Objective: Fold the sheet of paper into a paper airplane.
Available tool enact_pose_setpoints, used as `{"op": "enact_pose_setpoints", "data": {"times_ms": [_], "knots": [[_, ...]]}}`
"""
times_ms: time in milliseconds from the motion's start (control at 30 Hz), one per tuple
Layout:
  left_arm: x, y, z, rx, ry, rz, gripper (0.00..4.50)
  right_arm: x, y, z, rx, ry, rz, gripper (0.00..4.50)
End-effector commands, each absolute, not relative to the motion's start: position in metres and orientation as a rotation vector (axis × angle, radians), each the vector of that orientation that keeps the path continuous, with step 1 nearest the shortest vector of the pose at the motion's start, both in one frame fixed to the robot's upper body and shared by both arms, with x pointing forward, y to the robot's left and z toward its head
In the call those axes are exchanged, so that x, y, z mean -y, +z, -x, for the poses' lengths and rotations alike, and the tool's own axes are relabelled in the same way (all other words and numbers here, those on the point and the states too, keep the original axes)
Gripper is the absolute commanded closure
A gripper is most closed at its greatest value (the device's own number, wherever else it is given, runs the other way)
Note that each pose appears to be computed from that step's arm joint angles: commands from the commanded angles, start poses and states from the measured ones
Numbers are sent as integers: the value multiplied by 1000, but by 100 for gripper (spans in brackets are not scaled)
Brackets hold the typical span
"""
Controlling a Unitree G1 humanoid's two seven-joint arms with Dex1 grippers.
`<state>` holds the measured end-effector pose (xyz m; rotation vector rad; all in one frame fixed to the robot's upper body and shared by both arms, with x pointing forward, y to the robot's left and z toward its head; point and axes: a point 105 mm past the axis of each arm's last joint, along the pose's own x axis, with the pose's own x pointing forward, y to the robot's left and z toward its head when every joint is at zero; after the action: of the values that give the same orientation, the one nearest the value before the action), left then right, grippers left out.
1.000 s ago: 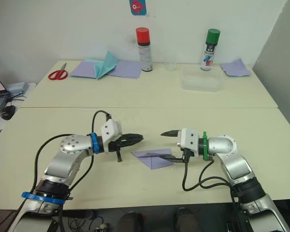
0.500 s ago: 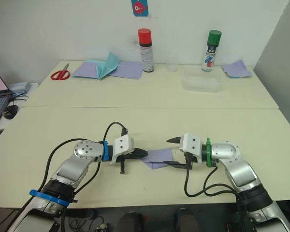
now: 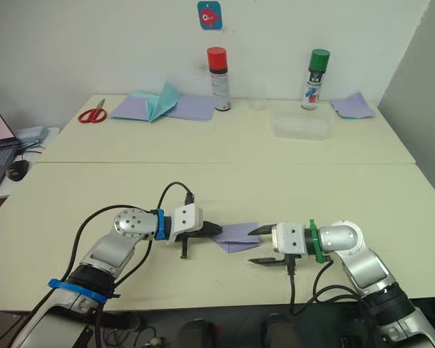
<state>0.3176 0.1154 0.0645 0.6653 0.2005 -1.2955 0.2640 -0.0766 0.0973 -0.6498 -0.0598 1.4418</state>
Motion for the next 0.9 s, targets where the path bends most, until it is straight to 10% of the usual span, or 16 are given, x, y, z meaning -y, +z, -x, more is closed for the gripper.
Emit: {"op": "enact_pose_setpoints", "data": {"times_ms": [33,733,900], "knots": [[-120,42,-310,-305,-1315,-673,450,73,101,-273,103,1398,701,270],[-113,37,-307,-305,-1358,-687,450,37,90,-292,142,1381,690,270],[-114,37,-307,-310,-1361,-689,450,37,89,-294,121,1394,648,402]]}}
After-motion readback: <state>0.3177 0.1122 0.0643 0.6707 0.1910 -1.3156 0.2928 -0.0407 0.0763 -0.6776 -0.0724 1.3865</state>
